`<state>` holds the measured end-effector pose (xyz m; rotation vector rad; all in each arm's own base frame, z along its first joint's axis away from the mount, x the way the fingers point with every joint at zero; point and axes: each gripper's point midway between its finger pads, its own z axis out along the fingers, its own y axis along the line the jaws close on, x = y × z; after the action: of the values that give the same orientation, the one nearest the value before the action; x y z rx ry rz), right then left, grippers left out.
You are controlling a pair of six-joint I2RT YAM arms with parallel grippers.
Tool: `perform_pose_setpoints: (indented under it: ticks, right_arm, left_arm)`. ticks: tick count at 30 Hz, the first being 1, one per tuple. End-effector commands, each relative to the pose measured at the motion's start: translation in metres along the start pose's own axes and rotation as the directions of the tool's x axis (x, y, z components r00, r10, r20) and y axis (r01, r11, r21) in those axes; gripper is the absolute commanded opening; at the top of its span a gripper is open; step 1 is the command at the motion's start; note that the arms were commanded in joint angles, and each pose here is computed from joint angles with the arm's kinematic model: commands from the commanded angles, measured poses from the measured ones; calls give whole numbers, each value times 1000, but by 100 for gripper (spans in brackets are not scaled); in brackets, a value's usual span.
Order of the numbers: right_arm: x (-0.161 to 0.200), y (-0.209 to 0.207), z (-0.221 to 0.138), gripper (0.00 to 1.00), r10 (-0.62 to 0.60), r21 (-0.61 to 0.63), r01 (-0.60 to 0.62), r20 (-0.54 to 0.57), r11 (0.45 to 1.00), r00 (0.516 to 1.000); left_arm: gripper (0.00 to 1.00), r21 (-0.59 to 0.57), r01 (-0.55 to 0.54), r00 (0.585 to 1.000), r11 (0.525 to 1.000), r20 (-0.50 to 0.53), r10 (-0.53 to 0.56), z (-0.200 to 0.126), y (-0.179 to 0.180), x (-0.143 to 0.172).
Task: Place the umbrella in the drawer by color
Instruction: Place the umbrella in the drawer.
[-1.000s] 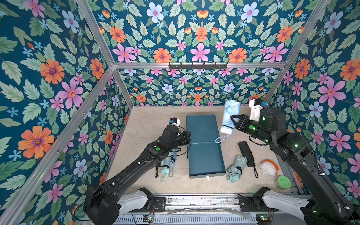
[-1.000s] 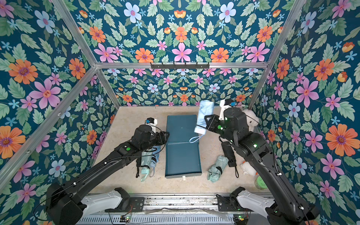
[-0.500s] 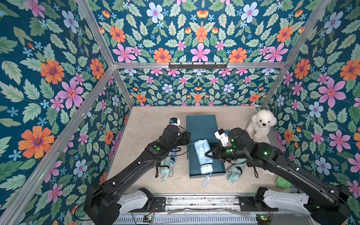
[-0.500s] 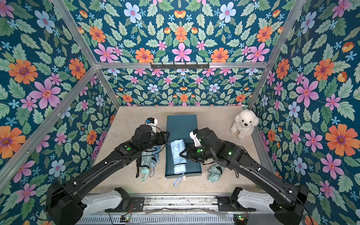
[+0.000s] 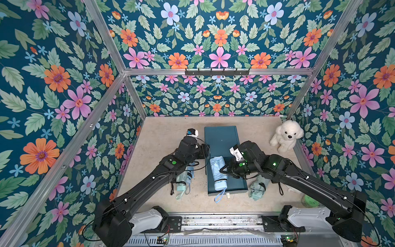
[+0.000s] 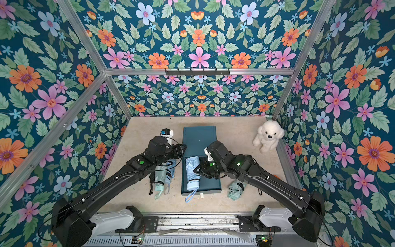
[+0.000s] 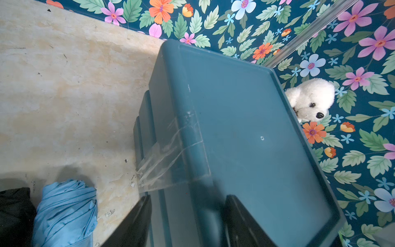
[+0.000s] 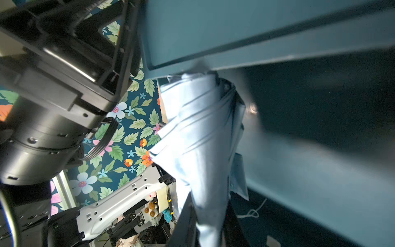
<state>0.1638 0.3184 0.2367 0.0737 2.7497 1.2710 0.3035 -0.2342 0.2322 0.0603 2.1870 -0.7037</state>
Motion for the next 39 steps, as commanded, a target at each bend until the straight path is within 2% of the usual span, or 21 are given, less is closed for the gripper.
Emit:
perform_pose_setpoints:
  ticks: [1,12,19,22,30,38,39]
  right_arm:
    - [-11,18,1,0,-18,-63,20,39,998,999]
    - [-36,7,17,0,-34,-30,39,144,999,989]
    - [-29,8,28,0,-3,-84,11,102,996,995]
    - [-30,10,24,0,4,-95,7,120,995,993]
    - [-51,10,35,0,-32,-43,41,186,998,982]
    - [-67,-18,47,0,-81,109,55,254,993,964]
    - [-66,-22,48,11,-88,125,58,253,990,963]
  left_arm:
    - [61,4,-15,1000,1000,1,15,-1,-1,-1]
    - [60,18,-28,999,999,-16,28,0,-2,4]
    - [58,23,-32,999,999,-28,32,2,-2,8]
    - [58,24,-35,999,999,-27,36,1,-2,8]
    - [56,24,-39,999,999,-27,40,2,-1,9]
    - [55,32,-48,998,998,-33,49,2,-3,10]
    - [55,34,-52,998,998,-32,53,2,-3,9]
